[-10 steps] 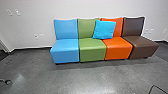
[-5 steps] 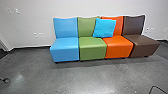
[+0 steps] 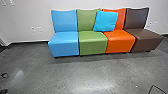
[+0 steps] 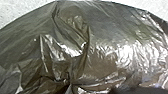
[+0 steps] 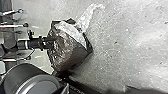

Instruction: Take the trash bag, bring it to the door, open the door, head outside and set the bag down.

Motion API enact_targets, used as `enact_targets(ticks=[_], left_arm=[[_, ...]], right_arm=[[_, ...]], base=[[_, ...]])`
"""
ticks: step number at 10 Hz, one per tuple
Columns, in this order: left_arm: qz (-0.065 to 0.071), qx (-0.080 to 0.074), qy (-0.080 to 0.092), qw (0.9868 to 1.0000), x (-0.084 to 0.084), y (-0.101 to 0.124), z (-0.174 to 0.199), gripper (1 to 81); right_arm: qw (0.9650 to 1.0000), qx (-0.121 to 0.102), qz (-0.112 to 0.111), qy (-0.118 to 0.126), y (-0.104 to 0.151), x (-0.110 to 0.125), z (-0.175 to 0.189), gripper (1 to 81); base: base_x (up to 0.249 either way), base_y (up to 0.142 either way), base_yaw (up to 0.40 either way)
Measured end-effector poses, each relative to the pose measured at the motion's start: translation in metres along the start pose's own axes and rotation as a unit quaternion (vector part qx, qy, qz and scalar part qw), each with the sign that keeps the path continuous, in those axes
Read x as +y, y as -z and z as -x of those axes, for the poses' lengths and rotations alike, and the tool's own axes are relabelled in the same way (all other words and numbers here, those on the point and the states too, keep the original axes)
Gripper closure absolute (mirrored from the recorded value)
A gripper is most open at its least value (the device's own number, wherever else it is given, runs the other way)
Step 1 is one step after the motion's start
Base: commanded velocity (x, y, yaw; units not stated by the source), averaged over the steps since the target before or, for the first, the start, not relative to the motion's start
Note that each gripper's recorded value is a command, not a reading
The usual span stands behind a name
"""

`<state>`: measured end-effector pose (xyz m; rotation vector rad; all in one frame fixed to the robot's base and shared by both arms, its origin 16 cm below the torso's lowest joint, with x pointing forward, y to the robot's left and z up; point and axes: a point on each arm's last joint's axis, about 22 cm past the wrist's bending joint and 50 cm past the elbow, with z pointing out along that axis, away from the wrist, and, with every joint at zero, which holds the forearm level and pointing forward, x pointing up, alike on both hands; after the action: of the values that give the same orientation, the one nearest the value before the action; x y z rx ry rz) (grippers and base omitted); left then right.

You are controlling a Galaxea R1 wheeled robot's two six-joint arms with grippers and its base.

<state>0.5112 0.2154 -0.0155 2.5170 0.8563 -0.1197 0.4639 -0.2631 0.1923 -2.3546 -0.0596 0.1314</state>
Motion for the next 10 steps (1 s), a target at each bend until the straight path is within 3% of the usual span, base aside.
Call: enact_targets(ticks=[2,4,6,8,10], left_arm=[[0.009,0.011,-0.007,0.9999,0.002,-0.012,-0.012,1.0],[0.009,0.013,-0.008,0.9998,-0.006,-0.027,-0.009,1.0],[-0.004,0.004,0.004,1.0,-0.028,-0.048,-0.003,1.0],[-0.016,-0.017,0.015,0.9996,-0.043,-0.065,0.005,1.0],[-0.023,-0.025,0.008,0.9994,-0.047,-0.069,0.007,1.0]], right_arm=[[1.0,0.006,0.001,0.007,-0.012,0.012,0.001,1.0],[1.0,0.002,-0.003,0.007,-0.03,0.02,0.008,1.0],[0.9996,-0.022,-0.012,-0.011,-0.057,0.03,0.018,1.0],[0.9984,-0.043,-0.017,-0.032,-0.076,0.042,0.027,1.0],[0.998,-0.048,-0.019,-0.037,-0.082,0.045,0.027,1.0]], base=[[0.0,0.0,0.0],[0.0,0.0,0.0],[0.0,0.0,0.0],[0.0,0.0,0.0],[0.0,0.0,0.0]])
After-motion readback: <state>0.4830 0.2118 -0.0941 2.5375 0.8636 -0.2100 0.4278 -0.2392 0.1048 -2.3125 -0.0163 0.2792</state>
